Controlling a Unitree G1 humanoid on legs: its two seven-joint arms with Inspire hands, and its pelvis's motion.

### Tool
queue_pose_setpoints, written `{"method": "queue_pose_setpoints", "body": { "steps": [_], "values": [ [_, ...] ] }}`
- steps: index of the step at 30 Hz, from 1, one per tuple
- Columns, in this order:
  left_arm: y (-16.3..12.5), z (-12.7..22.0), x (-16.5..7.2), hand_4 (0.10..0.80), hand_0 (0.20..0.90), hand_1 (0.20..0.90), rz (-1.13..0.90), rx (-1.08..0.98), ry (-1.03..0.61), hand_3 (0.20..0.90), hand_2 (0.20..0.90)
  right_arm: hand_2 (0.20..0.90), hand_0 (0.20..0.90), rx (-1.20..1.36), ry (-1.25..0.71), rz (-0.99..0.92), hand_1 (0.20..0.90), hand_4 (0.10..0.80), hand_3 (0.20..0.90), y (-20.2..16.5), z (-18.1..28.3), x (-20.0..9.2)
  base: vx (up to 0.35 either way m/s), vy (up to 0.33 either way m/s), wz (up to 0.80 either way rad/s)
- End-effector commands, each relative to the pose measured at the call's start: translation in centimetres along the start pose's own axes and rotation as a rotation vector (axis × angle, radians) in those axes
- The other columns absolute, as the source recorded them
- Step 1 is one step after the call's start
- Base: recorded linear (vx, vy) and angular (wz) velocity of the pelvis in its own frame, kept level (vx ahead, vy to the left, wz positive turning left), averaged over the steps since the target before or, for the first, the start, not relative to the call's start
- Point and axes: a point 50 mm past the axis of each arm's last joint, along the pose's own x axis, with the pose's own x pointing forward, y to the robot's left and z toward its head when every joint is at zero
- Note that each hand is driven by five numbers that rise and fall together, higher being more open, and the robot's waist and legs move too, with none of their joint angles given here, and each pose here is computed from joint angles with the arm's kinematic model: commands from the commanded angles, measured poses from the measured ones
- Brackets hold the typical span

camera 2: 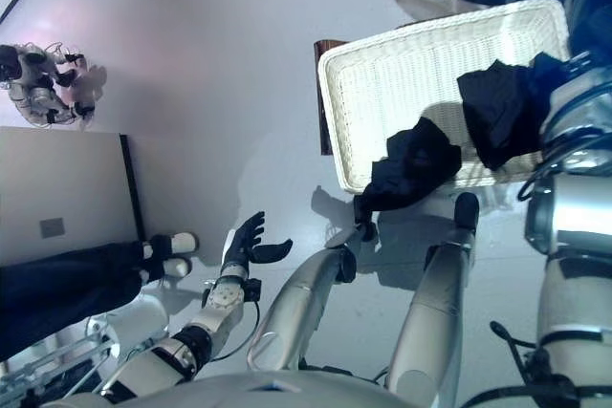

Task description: Pick up the clothes and place them into the washing machine

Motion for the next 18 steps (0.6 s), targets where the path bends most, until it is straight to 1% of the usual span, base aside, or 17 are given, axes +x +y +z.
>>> {"method": "queue_pose_setpoints", "body": {
  "steps": [1, 6, 8, 11, 13, 17, 18],
  "values": [
    [5.7, -2.6, -0.2, 0.8, 0.9, 0.9, 0.19, 0.017, 0.116, 0.9, 0.9, 0.9, 0.9, 0.035, -0.148, 0.152, 0.9, 0.8, 0.9, 2.5, 2.0, -0.9, -0.011, -0.015, -0.11],
    [6.4, -3.1, -0.4, 0.8, 0.9, 0.9, 0.219, 0.01, 0.136, 0.9, 0.9, 0.9, 0.9, 0.049, -0.158, 0.247, 0.9, 0.8, 0.9, 4.5, -0.9, -3.4, -0.004, -0.001, 0.0],
    [6.9, -3.4, -0.6, 0.8, 0.9, 0.9, 0.235, 0.012, 0.152, 0.9, 0.9, 0.9, 0.9, -0.016, -0.166, 0.276, 0.9, 0.8, 0.9, 4.4, -2.1, -3.9, 0.0, 0.0, 0.0],
    [7.8, -4.0, -0.8, 0.8, 0.9, 0.9, 0.262, 0.017, 0.179, 0.9, 0.9, 0.9, 0.9, -0.217, -0.186, 0.336, 0.9, 0.8, 0.9, 4.4, -4.1, -4.8, 0.019, -0.013, 0.03],
    [8.5, -4.3, -1.0, 0.8, 0.9, 0.9, 0.272, 0.026, 0.198, 0.9, 0.9, 0.9, 0.9, -0.373, -0.195, 0.342, 0.9, 0.8, 0.9, 3.8, -5.2, -4.8, 0.051, -0.015, -0.01],
    [8.9, -5.1, -1.5, 0.8, 0.9, 0.9, 0.287, 0.023, 0.217, 0.9, 0.9, 0.9, 0.9, -0.377, -0.143, 0.328, 0.9, 0.8, 0.9, 2.4, -7.5, -5.2, 0.074, -0.014, -0.06],
    [8.9, -5.2, -1.6, 0.8, 0.9, 0.9, 0.292, 0.026, 0.219, 0.9, 0.9, 0.9, 0.9, -0.388, -0.152, 0.289, 0.9, 0.8, 0.9, 1.8, -7.5, -4.9, 0.057, -0.025, -0.03]
  ]
}}
